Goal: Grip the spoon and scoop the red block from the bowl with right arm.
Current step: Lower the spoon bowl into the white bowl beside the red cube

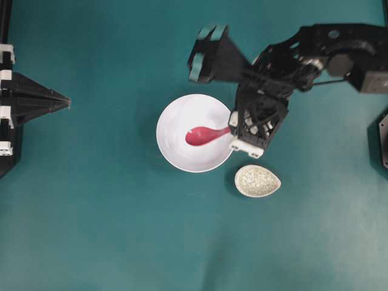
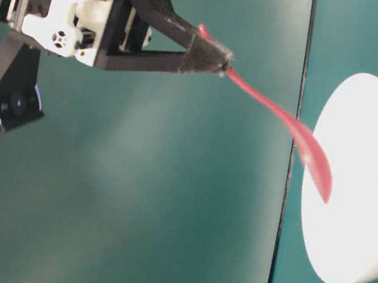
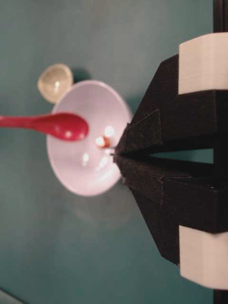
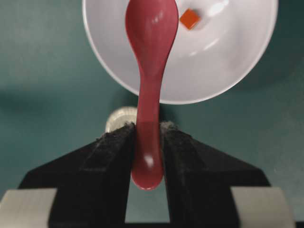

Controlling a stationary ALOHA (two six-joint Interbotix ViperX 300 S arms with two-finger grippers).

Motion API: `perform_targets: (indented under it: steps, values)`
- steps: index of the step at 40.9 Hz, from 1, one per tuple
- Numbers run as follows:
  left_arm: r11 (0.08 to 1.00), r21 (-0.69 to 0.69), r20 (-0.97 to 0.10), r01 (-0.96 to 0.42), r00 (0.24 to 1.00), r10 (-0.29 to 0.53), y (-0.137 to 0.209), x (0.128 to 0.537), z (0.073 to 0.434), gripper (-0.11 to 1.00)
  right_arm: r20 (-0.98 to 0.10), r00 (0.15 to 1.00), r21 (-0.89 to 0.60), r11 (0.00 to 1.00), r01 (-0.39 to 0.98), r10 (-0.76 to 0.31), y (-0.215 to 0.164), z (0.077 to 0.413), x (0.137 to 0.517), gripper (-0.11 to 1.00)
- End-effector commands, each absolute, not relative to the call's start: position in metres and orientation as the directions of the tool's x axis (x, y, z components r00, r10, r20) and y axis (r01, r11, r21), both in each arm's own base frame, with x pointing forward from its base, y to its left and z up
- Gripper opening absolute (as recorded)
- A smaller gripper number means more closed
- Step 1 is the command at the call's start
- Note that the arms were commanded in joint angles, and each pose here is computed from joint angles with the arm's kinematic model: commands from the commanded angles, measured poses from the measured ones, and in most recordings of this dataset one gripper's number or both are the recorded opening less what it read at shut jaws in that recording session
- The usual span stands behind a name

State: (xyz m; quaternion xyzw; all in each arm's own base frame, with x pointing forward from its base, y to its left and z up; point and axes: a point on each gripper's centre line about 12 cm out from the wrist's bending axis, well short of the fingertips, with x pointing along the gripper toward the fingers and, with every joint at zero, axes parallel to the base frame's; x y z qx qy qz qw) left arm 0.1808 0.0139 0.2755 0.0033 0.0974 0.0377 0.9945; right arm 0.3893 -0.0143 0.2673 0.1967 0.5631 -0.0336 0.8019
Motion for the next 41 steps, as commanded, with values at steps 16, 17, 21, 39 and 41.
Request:
perform_targets:
  steps: [16, 17, 21, 39, 41]
  values:
    - [0.995, 0.018, -0.171, -0.1, 0.98, 0.102, 0.019, 0.183, 0.285, 0.0, -0.955, 0.257, 0.211, 0.944, 0.255, 0.145, -0.01, 0.255, 0.394, 0.26]
    - [0.995, 0.02, -0.172, -0.1, 0.98, 0.102, 0.019, 0.183, 0.285, 0.0, -0.956, 0.256, 0.206, 0.946, 0.252, 0.14, -0.01, 0.255, 0.395, 0.26]
    - [0.995, 0.02, -0.171, -0.1, 0.98, 0.102, 0.019, 0.183, 0.285, 0.0, -0.963, 0.242, 0.178, 0.952, 0.249, 0.117, -0.013, 0.25, 0.396, 0.26]
    - [0.995, 0.02, -0.171, -0.1, 0.98, 0.102, 0.019, 0.183, 0.285, 0.0, -0.972, 0.222, 0.126, 0.964, 0.234, 0.073, -0.019, 0.233, 0.404, 0.26]
    - [0.995, 0.018, -0.171, -0.1, 0.98, 0.102, 0.019, 0.183, 0.285, 0.0, -0.97, 0.233, 0.128, 0.964, 0.234, 0.072, -0.019, 0.232, 0.406, 0.26]
